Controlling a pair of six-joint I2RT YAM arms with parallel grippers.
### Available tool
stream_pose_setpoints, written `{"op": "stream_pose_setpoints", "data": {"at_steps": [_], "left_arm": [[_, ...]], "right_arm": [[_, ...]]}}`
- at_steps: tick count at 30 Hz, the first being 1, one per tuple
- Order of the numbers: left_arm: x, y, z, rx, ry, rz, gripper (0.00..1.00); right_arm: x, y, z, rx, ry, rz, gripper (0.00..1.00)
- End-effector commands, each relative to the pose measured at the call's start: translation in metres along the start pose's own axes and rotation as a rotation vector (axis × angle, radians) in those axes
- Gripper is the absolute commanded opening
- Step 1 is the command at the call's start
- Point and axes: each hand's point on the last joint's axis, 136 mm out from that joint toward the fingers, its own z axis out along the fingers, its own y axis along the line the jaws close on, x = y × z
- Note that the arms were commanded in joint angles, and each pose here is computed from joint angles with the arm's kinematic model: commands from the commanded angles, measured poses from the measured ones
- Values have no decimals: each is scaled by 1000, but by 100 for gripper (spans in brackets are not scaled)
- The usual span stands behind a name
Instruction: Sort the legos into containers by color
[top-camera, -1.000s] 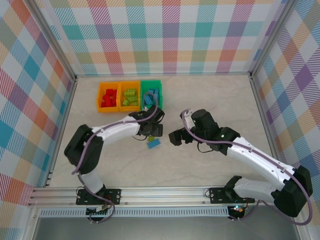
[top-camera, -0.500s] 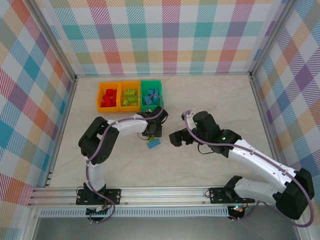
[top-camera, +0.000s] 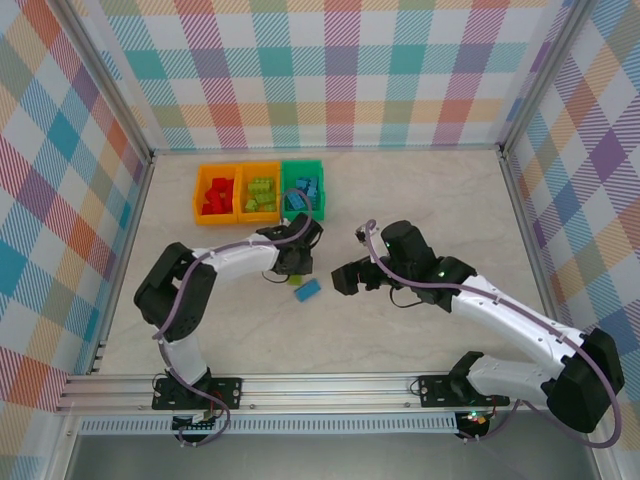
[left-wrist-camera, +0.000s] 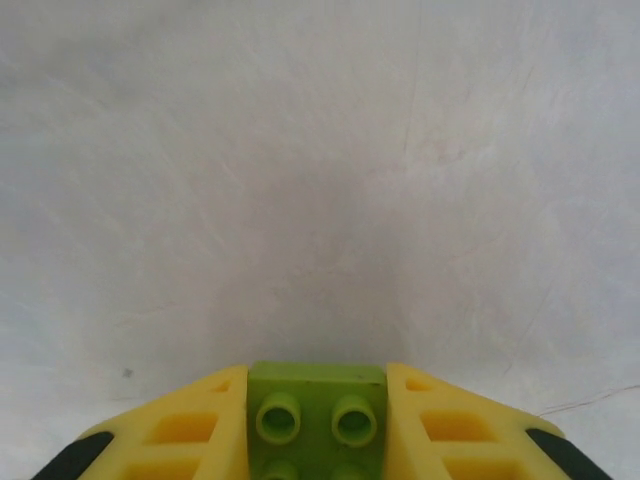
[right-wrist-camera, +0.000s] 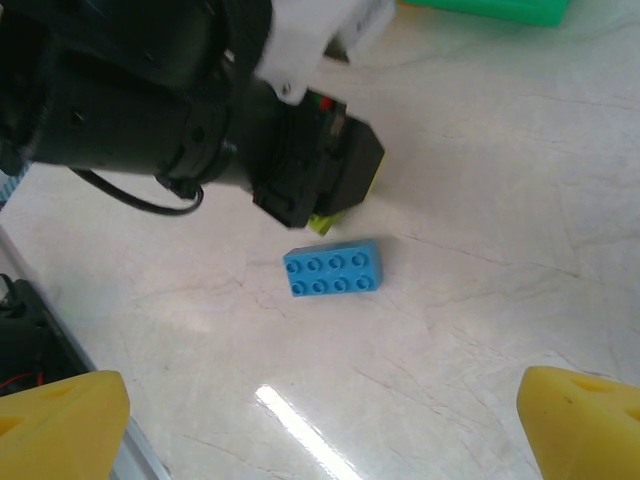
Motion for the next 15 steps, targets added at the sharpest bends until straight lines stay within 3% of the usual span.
{"op": "stream_pose_setpoints", "data": {"at_steps": [1, 7, 15], "left_arm": [[-52, 16, -39, -34, -181, -49, 28], [-129, 54, -68, -184, -401, -128, 29], [-207, 101, -25, -189, -386, -311, 29]], "right_arm": [[-5, 12, 1, -61, -15, 8, 100], [-3, 12, 3, -74, -18, 15, 100], [1, 7, -7, -40, -23, 1, 100]]}}
